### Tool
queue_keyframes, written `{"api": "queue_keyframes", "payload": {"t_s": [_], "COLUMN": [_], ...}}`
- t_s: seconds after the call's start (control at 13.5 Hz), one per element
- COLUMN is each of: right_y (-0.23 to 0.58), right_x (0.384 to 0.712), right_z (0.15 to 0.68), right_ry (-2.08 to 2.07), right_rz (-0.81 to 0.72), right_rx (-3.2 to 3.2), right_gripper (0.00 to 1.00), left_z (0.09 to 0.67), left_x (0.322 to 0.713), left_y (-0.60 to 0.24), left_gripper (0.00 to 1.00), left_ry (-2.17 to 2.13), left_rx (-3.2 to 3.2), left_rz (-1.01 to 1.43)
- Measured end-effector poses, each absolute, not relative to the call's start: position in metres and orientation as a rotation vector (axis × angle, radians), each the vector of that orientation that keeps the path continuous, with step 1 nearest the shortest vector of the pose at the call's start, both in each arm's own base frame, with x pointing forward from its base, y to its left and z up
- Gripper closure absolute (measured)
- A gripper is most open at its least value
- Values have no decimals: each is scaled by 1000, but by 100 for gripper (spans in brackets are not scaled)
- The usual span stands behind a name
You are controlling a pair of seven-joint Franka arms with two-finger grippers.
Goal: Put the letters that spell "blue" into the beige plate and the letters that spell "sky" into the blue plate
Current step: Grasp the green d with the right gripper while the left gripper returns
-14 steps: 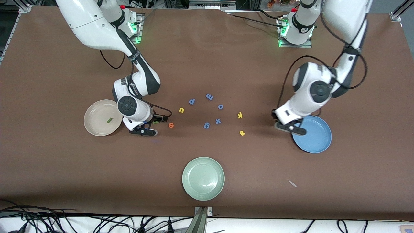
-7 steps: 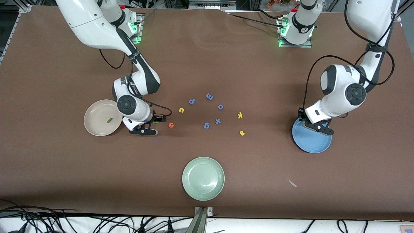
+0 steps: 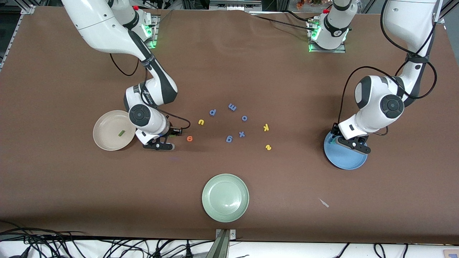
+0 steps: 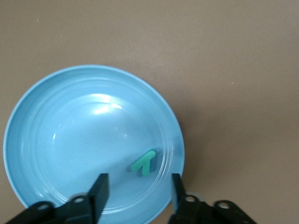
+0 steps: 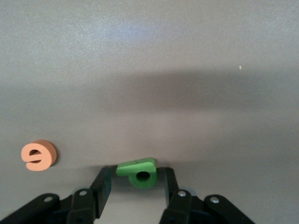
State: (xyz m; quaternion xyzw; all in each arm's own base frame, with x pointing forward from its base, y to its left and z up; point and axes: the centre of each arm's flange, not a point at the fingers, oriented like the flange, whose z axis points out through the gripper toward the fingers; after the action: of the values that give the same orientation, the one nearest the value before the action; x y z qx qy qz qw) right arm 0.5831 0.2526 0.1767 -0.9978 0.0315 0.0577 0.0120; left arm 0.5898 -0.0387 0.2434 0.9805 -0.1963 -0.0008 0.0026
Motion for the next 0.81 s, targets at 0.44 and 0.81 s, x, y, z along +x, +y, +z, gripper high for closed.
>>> {"api": "queue_keyframes", "payload": {"t_s": [0.44, 0.81], "right_y": [252, 250], "right_x": [583, 582], "right_z": [176, 176], "right_ry": [99, 102], "right_rz": [165, 160], "right_rx": [-3108, -3109], "right_gripper": [52, 61], "left_z": [254, 238], "left_x": [567, 519], "left_y": [-177, -288], "left_gripper": [28, 28], "left_ry": [-603, -331], "left_rx": [3013, 3033], "left_rz": [20, -41]}}
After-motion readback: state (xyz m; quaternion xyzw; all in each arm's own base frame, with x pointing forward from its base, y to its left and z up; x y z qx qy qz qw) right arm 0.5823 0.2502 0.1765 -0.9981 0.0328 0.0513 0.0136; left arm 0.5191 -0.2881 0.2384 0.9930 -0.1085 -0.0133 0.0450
